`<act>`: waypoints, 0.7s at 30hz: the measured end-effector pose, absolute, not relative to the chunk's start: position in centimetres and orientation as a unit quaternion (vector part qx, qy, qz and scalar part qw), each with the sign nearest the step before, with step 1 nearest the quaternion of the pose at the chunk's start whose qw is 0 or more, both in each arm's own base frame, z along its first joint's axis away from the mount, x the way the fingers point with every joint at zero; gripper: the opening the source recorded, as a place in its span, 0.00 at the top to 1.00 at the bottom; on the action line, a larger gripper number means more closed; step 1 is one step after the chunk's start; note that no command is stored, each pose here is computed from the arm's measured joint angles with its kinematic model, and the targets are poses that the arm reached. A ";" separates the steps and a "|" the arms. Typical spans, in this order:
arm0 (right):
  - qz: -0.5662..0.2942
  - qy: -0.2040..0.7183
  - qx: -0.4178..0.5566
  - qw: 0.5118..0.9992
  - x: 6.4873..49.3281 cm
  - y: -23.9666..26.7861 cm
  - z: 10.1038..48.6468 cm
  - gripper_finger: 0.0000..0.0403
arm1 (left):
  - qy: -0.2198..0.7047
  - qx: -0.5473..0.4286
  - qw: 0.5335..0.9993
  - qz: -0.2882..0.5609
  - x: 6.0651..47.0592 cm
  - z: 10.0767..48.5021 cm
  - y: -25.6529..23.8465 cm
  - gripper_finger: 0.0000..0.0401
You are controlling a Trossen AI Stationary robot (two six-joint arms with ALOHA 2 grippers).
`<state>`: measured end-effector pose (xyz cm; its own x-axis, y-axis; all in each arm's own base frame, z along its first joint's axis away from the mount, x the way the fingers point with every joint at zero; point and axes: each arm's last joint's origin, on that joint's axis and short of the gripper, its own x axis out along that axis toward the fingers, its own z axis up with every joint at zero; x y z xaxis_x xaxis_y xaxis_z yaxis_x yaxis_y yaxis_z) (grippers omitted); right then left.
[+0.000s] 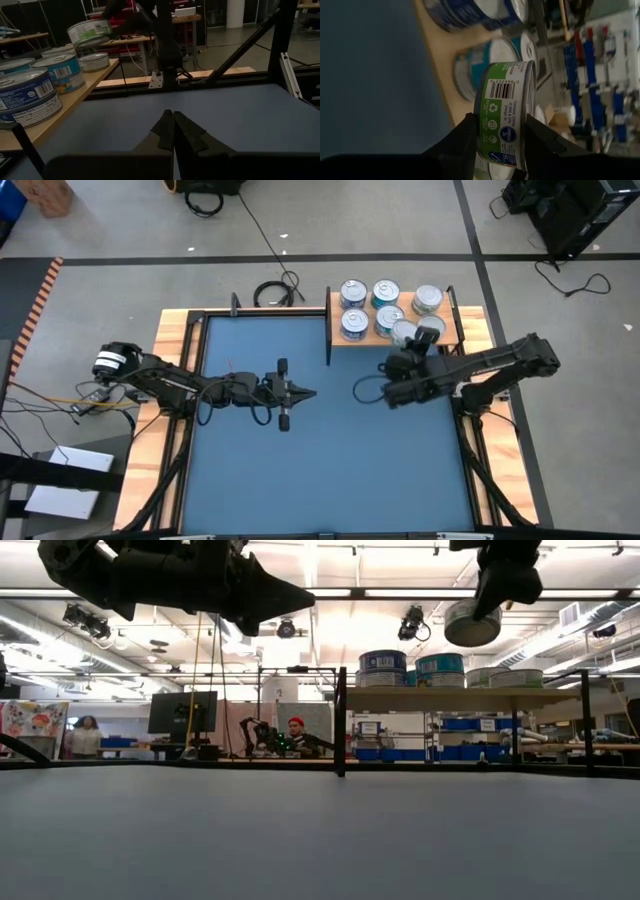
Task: Stack canned seafood by type on shelf
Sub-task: Stack the green tuna can on top of the green tuna can on the shelf
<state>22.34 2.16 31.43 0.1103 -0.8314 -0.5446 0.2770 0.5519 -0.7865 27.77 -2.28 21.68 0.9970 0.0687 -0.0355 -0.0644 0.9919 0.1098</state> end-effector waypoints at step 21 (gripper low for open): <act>-0.435 0.610 -0.234 0.619 17.1 -2.7 28.4 0.69 | 0.014 0.065 0.997 0.033 27.8 21.8 -2.3 0.99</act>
<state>17.13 -2.75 28.37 -0.1237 -0.8246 -0.5520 0.2539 0.5115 -0.8209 27.78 -2.28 21.80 0.9973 0.0686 -0.0243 -0.0649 0.9894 0.1298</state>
